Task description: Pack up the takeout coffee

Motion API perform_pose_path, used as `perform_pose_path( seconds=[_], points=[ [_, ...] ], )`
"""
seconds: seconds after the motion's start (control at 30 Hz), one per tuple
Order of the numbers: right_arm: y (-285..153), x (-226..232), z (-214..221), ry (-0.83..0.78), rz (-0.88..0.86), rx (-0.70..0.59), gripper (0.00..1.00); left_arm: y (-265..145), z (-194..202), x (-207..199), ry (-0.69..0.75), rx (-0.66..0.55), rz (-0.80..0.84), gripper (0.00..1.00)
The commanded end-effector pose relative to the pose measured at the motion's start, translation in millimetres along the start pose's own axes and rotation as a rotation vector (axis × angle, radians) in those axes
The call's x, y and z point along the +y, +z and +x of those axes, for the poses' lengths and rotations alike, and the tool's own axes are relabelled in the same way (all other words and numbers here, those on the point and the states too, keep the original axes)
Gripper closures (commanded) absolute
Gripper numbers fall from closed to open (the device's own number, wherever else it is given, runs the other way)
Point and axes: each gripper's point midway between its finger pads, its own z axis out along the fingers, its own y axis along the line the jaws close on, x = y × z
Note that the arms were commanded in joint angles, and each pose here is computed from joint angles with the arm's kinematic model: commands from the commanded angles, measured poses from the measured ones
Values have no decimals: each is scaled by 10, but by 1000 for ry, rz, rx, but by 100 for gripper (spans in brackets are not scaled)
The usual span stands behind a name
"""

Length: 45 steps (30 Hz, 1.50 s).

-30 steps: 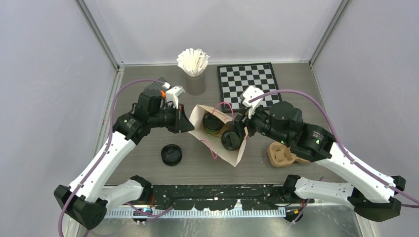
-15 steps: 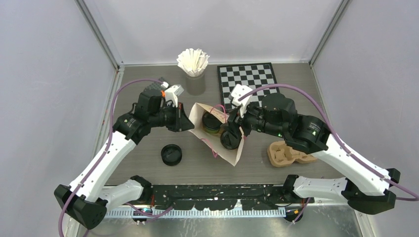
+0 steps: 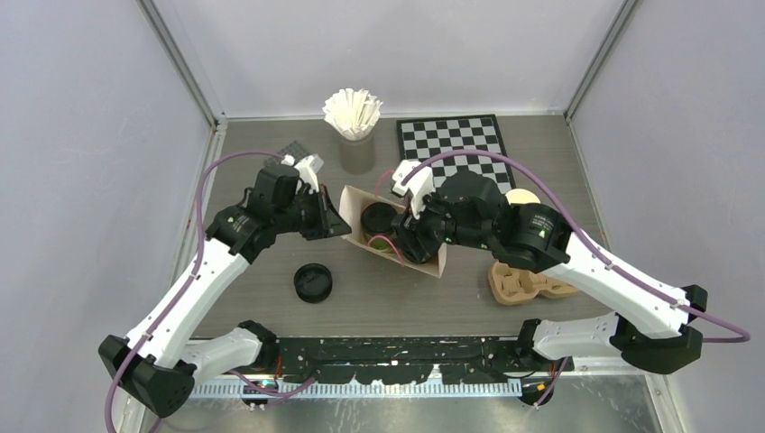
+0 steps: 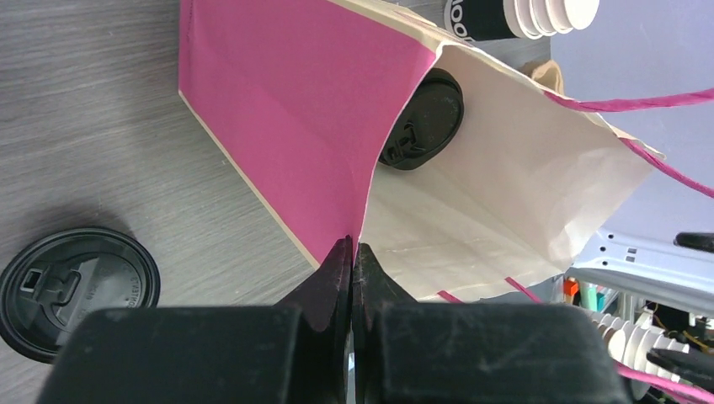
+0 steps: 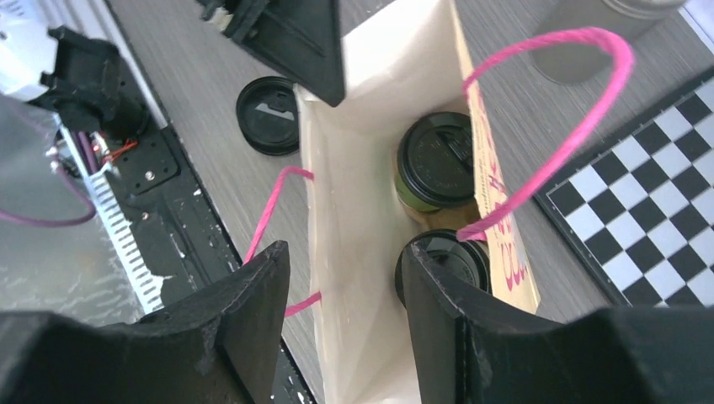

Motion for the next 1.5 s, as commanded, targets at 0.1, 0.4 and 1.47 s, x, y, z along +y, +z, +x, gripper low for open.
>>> perform_pose_path(
  seconds=[0.1,0.4,1.47],
  points=[
    [57,-284,161,137,202,10,44,-119,-37,-125,-72,-56,28,100],
    [270,-481,177,173,330,40,49,-106,63,-214,-71,-25,84,96],
    [251,-374,780,182,267,96,49,-309,83,-226,22,146,64,61]
  ],
)
